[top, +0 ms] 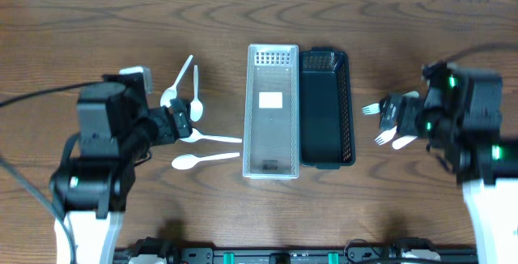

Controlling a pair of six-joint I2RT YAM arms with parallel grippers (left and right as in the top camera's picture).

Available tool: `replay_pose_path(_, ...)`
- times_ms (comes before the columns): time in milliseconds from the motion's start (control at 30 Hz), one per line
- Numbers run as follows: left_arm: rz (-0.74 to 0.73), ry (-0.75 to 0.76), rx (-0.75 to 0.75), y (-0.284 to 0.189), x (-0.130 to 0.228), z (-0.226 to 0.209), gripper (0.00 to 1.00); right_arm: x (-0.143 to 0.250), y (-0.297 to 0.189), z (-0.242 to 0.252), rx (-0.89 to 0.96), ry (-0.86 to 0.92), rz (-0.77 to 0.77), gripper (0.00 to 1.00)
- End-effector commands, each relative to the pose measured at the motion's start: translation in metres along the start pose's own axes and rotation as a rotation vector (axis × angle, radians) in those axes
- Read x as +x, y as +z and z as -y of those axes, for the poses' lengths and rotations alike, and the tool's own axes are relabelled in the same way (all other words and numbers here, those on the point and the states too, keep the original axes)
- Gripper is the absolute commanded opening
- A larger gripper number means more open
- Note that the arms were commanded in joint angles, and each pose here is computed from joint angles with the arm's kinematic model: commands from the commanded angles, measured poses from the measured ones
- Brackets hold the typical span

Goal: Pack container
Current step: 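Move the right gripper over the white spoon among the forks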

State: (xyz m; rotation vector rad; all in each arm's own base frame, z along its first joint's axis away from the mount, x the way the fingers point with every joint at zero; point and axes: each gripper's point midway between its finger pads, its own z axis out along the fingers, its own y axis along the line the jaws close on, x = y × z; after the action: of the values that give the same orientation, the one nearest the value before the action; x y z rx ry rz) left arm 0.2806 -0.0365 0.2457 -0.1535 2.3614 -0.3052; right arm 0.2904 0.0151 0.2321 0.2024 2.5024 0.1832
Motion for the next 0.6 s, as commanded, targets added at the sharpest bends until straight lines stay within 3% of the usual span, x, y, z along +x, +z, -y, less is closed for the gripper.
replay_pose_path(0, -0.058, 0.006, -0.029, 0.012, 0.003, -0.006, 0.98, -0.021, 0.01, 0.025, 0.173, -0.037, -0.034, 0.99)
replay_pose_path(200, -0.187, -0.012, -0.058, 0.031, 0.024, -0.014, 0.98, -0.014, 0.063, 0.061, 0.26, 0.137, -0.19, 0.99)
replay_pose_path(567, -0.249, -0.022, -0.072, 0.045, 0.033, -0.018, 0.98, 0.024, 0.116, 0.137, 0.4, 0.438, -0.386, 0.99)
